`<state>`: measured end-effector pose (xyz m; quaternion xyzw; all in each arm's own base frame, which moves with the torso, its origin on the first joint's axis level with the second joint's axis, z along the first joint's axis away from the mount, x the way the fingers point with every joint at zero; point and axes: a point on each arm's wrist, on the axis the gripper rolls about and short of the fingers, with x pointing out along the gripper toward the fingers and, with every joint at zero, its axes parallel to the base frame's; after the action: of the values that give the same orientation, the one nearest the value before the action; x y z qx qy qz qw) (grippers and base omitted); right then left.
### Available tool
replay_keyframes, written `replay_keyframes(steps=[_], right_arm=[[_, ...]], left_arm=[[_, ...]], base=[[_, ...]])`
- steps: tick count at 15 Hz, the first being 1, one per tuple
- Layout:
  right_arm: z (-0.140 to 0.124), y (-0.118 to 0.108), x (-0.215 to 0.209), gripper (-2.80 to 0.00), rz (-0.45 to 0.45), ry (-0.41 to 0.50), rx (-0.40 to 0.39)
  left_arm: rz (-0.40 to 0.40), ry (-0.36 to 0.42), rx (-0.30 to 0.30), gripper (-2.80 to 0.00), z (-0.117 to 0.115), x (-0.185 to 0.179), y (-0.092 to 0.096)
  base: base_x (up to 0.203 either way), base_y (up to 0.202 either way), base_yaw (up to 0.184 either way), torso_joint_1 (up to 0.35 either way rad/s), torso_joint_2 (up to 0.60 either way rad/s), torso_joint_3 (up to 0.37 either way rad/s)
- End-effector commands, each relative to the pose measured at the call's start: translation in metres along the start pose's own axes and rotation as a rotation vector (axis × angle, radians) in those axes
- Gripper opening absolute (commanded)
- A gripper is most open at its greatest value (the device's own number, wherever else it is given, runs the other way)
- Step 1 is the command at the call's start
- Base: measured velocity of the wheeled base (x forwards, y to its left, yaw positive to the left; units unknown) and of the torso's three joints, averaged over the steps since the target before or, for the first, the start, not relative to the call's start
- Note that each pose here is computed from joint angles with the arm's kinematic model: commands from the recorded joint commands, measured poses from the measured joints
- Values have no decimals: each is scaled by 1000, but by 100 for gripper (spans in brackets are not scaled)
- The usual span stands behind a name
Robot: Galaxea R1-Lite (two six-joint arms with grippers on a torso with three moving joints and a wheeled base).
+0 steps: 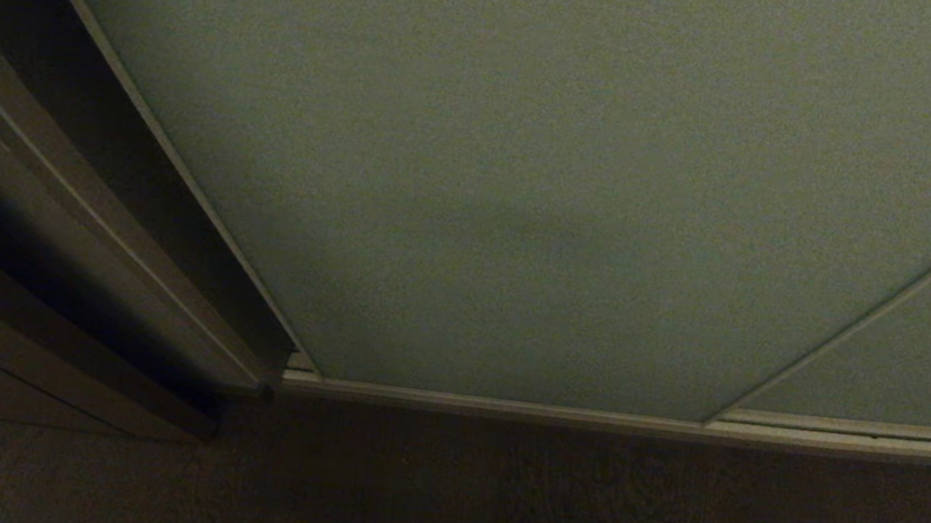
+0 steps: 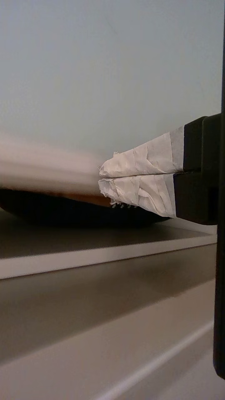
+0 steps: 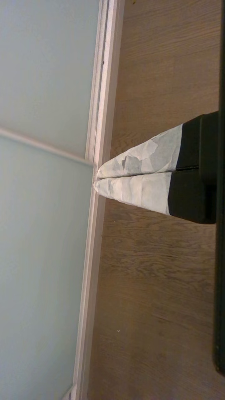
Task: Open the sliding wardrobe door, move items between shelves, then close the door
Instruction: Open the door
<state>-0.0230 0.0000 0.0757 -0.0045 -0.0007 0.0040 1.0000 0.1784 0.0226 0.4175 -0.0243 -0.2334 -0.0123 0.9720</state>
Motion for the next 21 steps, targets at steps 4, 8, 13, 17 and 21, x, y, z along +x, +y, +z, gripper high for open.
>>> replay_keyframes(steps=[4, 8, 13, 17, 21], right_arm=[[0, 0, 0, -280, 0, 0, 0], [0, 0, 0, -280, 1, 0, 0], [0, 0, 0, -280, 0, 0, 0], [0, 0, 0, -280, 1, 0, 1], [0, 0, 0, -280, 0, 0, 0]], left_arm=[[9, -77, 22, -280, 26, -39, -7], [-10, -3, -5, -280, 11, -6, -5], [-75, 119, -62, -280, -18, 52, -16], [-156, 177, -94, -280, -47, 87, -42], [-197, 177, -94, -280, -54, 94, -75]], base=[[0, 0, 0, 0, 0, 0], [0, 0, 0, 0, 0, 0], [0, 0, 0, 0, 0, 0], [0, 0, 0, 0, 0, 0], [0, 0, 0, 0, 0, 0]])
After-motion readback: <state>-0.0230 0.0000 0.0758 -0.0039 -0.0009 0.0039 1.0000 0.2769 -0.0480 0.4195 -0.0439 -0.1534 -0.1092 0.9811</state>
